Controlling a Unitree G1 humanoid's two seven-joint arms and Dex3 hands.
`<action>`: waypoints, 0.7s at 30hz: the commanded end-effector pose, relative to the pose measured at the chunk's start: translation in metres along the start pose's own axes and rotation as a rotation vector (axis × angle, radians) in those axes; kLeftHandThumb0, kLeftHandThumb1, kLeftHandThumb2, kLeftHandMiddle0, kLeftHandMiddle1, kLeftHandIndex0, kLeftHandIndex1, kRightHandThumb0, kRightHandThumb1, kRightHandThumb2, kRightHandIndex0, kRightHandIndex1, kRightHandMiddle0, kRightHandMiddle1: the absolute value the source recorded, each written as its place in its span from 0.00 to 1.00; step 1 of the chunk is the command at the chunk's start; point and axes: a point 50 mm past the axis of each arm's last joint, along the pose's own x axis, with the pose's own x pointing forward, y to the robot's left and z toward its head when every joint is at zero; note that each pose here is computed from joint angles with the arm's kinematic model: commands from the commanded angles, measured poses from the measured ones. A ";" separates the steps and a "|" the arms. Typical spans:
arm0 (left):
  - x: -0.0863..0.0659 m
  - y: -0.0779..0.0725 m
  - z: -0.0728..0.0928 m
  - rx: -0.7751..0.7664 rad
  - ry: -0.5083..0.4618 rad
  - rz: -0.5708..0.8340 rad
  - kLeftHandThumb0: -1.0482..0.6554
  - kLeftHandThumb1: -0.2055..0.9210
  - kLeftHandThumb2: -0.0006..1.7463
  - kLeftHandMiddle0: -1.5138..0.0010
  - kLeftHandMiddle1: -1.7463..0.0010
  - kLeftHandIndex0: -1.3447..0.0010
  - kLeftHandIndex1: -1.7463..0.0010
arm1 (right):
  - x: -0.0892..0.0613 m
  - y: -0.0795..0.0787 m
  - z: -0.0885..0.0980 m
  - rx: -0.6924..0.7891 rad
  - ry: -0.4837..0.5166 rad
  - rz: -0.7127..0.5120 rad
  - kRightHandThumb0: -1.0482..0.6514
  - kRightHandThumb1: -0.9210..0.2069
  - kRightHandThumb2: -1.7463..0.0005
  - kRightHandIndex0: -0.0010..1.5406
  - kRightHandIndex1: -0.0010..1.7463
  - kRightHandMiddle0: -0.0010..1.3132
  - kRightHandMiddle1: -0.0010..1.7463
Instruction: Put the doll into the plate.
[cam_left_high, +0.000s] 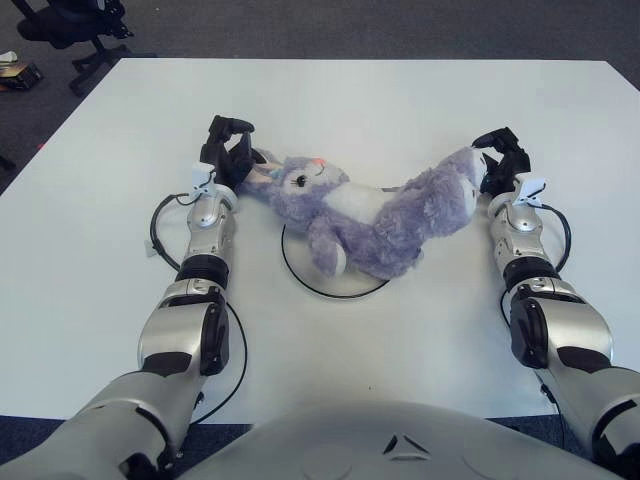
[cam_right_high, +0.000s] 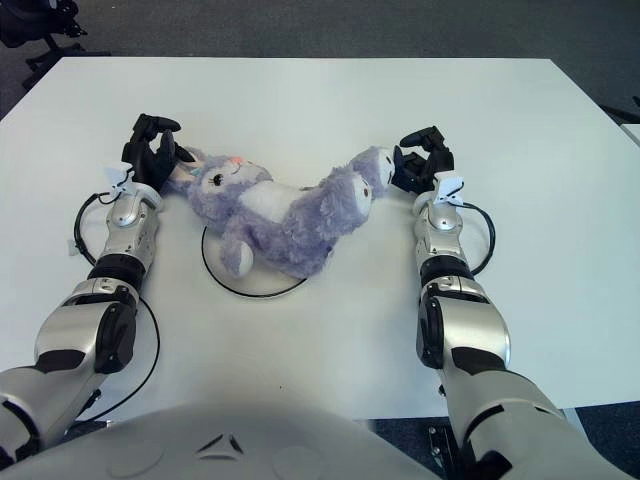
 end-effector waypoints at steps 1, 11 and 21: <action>-0.019 0.000 -0.026 -0.021 0.122 -0.002 0.41 0.97 0.32 0.42 0.00 0.82 0.00 | -0.016 0.004 -0.017 0.103 0.022 -0.013 0.38 0.31 0.44 0.64 1.00 0.32 1.00; -0.026 0.001 -0.025 -0.024 0.153 -0.010 0.41 0.96 0.33 0.42 0.00 0.82 0.00 | -0.027 0.010 -0.012 0.076 -0.081 0.022 0.38 0.30 0.45 0.65 1.00 0.31 1.00; -0.039 -0.004 -0.011 -0.026 0.142 -0.018 0.40 0.90 0.37 0.43 0.00 0.80 0.00 | -0.032 0.011 -0.005 0.052 -0.124 0.009 0.39 0.28 0.46 0.65 1.00 0.30 1.00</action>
